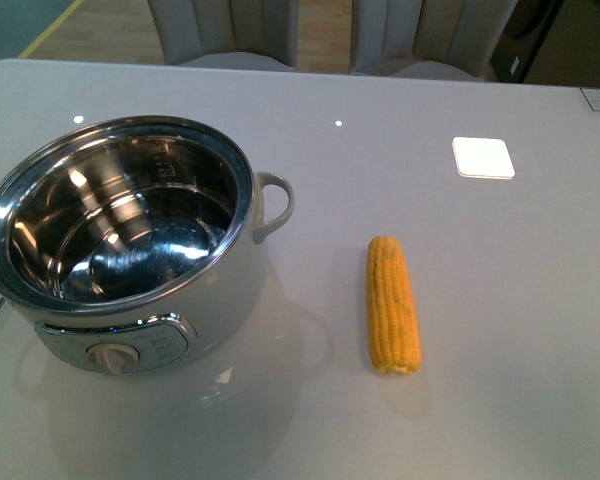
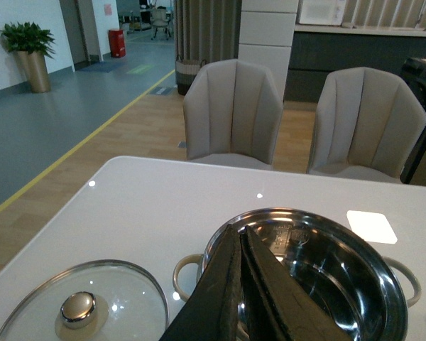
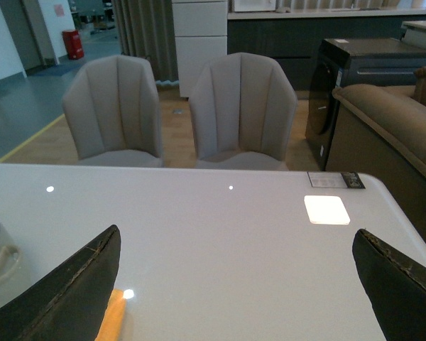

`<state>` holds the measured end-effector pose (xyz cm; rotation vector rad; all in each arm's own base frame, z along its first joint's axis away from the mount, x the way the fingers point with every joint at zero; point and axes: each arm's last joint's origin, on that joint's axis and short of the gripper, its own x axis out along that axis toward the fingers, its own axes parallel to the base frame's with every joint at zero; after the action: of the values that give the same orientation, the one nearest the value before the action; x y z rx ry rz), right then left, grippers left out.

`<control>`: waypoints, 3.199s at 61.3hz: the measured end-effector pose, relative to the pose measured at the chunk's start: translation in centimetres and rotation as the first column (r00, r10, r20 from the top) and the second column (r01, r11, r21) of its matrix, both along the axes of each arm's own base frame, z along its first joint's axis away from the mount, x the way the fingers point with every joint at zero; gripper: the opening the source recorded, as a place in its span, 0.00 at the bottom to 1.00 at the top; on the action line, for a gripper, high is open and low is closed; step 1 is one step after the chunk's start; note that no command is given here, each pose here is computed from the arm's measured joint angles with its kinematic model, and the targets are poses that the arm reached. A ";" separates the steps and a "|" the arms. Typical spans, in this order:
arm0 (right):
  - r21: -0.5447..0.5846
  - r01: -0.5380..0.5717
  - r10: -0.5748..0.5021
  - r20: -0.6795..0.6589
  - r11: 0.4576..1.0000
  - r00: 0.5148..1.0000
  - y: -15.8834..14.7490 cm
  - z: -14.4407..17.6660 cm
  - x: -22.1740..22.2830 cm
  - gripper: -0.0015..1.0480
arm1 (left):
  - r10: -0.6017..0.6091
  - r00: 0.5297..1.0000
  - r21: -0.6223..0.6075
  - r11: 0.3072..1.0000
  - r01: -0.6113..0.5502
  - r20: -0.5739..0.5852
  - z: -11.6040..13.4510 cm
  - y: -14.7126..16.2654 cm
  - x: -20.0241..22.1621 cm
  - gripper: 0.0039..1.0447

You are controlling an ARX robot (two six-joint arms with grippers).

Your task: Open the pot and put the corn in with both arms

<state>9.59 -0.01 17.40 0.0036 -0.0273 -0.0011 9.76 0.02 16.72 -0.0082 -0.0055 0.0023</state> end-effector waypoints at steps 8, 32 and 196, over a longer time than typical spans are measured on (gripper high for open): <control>0.000 0.000 0.000 0.000 1.000 1.000 0.0 0.0 0.0 0.92 | 0.000 1.000 0.000 1.000 0.000 0.001 0.0 0.0 0.0 0.03; 0.000 0.000 0.000 0.000 1.000 1.000 0.0 0.0 0.0 0.92 | 0.000 1.000 0.000 1.000 0.000 0.002 0.0 0.0 0.0 0.42; -0.036 -0.158 0.049 -0.860 0.987 0.507 16.5 -19.3 21.9 0.46 | 0.000 1.000 0.003 1.000 0.000 0.003 0.0 0.0 0.0 0.94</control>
<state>31.49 16.47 -1.94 -0.1105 1.0047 0.1236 9.73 0.02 16.73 -0.0048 -0.0082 0.0023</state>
